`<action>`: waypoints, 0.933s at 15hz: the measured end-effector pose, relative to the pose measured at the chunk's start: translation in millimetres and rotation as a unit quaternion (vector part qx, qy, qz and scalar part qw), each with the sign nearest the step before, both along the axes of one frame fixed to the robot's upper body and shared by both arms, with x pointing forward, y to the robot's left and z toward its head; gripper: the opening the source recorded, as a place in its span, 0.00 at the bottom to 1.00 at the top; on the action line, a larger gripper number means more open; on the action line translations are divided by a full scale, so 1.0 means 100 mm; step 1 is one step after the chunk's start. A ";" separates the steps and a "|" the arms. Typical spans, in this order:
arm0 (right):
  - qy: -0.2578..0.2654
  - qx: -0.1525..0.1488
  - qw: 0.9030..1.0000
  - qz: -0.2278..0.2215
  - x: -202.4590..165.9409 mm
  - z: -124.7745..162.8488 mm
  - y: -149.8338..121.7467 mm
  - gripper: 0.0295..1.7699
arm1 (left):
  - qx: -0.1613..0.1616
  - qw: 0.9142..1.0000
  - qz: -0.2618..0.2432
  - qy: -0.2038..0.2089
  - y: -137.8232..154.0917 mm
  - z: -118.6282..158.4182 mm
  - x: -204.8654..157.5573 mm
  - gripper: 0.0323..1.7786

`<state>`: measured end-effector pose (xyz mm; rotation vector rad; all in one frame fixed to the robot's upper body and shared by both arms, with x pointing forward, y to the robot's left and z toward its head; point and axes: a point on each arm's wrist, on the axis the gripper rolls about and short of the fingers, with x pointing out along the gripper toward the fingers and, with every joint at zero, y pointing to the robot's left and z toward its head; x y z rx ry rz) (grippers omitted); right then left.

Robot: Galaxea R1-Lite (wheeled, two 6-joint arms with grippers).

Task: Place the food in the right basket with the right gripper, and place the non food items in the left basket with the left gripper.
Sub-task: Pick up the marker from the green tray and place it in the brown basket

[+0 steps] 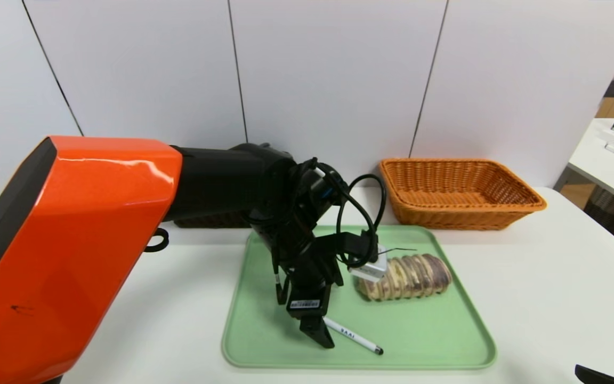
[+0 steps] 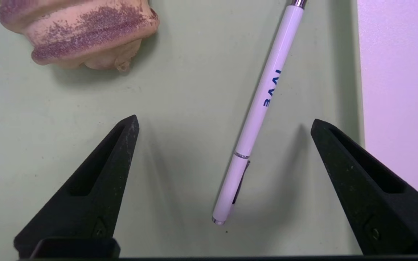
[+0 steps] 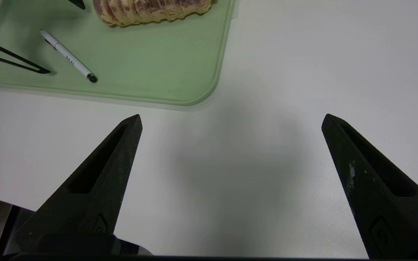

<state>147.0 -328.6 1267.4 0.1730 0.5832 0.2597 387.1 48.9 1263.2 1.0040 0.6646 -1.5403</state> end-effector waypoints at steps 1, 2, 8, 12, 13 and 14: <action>0.000 0.000 1.000 0.000 0.00 0.00 0.00 0.97 | 0.000 1.000 0.000 0.000 -0.01 -0.01 0.00 0.95; 0.000 0.000 1.000 0.000 0.00 0.00 0.00 0.97 | 0.000 1.000 0.000 -0.001 -0.01 -0.02 0.01 0.95; 0.000 0.000 1.000 0.000 0.00 0.00 0.00 0.97 | 0.002 1.000 0.014 0.009 -0.06 -0.05 0.03 0.95; 0.000 0.000 1.000 0.000 0.00 0.00 0.00 0.97 | 0.010 1.000 0.015 0.020 -0.06 -0.04 0.01 0.95; 0.000 0.000 1.000 0.000 0.00 0.00 0.00 0.97 | 0.012 1.000 0.015 0.022 -0.06 -0.04 0.01 0.95; 0.000 0.000 1.000 0.000 0.00 0.00 0.00 0.97 | 0.012 1.000 0.015 0.022 -0.06 -0.04 0.01 0.95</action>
